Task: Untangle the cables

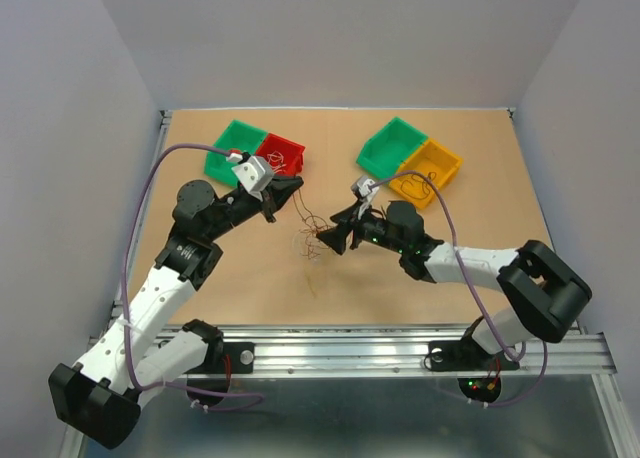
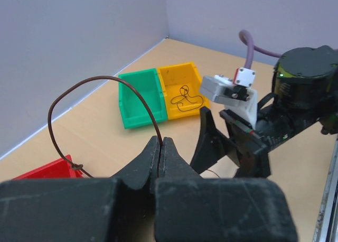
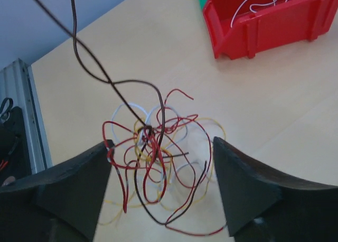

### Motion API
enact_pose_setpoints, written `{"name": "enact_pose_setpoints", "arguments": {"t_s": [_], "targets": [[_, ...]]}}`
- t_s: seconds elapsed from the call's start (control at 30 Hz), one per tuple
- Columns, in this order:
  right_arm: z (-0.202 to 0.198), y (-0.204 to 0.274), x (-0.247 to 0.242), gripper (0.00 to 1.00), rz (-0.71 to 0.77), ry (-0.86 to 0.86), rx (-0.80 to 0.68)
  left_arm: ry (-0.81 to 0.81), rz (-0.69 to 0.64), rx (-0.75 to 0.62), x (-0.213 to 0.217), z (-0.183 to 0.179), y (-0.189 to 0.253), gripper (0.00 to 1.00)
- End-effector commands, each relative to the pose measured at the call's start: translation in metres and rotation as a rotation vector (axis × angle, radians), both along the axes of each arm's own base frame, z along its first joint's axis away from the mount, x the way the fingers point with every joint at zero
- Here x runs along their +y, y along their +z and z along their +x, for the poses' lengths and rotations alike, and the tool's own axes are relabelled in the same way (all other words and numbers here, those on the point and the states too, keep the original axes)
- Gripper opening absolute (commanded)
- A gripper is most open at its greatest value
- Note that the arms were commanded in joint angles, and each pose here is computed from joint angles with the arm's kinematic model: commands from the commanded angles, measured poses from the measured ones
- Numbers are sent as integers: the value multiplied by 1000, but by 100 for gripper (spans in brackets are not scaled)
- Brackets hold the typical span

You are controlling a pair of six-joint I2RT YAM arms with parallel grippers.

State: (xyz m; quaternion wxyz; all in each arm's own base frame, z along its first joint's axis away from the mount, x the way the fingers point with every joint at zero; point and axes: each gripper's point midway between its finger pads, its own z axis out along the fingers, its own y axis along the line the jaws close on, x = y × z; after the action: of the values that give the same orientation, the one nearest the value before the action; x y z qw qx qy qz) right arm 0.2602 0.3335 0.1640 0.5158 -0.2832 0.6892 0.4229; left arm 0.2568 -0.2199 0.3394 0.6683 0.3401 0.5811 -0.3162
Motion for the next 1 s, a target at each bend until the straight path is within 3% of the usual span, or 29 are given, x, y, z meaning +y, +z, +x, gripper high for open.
{"name": "enact_pose_setpoints", "arguments": {"t_s": [0.0, 0.03, 0.07, 0.13, 0.23, 0.3, 0.5, 0.73, 0.97], "targets": [[17, 41, 25, 67, 98, 48, -107, -12, -34, -74, -3, -4, 26, 0], [17, 38, 26, 57, 97, 51, -94, -14, -34, -74, -3, -5, 26, 0], [17, 39, 27, 37, 112, 54, -100, -6, -33, -70, -2, -3, 25, 0], [16, 38, 25, 13, 122, 43, -92, 33, -32, -62, 1, 3, 23, 0], [16, 35, 14, 0, 128, -13, -73, 141, -34, -34, 12, 21, 20, 0], [15, 39, 4, 1, 138, -56, -71, 220, -33, -9, 20, 35, 16, 0], [3, 2, -38, 1, 98, -224, 90, 712, -115, 17, 98, 76, 26, 0], [-5, -44, -114, 1, 38, -553, 219, 915, -196, -40, 147, 63, 50, 0], [-12, -53, -180, 1, 79, -844, 253, 1037, -231, -56, 175, 57, 61, 0]]}}
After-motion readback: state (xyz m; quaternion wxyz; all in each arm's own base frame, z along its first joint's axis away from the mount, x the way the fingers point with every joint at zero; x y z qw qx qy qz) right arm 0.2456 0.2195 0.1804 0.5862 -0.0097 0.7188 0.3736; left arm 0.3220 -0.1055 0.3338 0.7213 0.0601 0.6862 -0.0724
